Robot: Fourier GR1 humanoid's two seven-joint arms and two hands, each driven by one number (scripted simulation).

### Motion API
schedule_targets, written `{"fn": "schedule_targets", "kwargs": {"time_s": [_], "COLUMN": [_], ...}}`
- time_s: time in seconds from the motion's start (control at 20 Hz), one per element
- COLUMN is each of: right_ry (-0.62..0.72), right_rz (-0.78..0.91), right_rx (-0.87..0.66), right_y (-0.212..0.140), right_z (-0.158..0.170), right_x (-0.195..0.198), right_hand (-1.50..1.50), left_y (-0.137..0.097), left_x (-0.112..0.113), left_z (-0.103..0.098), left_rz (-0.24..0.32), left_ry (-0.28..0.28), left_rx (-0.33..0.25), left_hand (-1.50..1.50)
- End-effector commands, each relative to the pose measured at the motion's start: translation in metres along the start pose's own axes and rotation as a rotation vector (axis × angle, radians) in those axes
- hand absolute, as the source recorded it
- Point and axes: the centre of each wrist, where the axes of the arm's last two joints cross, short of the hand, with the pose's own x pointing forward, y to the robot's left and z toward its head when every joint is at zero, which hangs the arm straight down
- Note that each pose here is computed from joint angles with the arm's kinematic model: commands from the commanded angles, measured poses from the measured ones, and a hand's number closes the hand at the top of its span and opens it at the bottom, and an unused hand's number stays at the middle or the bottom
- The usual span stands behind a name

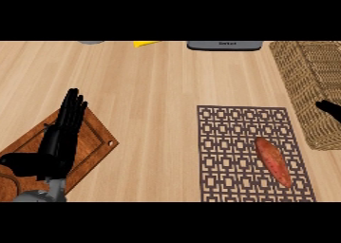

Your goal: Pick the sweet potato from the placemat and place it in the basket

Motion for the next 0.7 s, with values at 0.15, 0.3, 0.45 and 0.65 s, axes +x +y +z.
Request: {"fn": "schedule_targets", "kwargs": {"time_s": [0.15, 0.3, 0.45, 0.65], "right_ry": [0.131, 0.141, 0.109, 0.067], "right_rz": [0.051, 0.036, 0.02, -0.001], "right_rx": [0.035, 0.053, 0.04, 0.031], "right_y": [0.012, 0.029, 0.048, 0.064], "right_z": [-0.015, -0.023, -0.031, -0.029], "right_x": [0.0, -0.011, -0.003, 0.0], "right_hand": [-1.5, -1.5, -1.5, -1.5], "left_y": [0.005, 0.002, 0.001, 0.01], "left_x": [-0.005, -0.005, -0.007, -0.004], "left_z": [0.002, 0.006, 0.026, -0.017], "left_rz": [0.007, 0.002, -0.006, 0.009], "left_ry": [-0.004, -0.005, -0.008, 0.013], "left_rx": [0.029, 0.019, 0.01, 0.007], "left_hand": [0.0, 0.0, 0.0, 0.0]}}
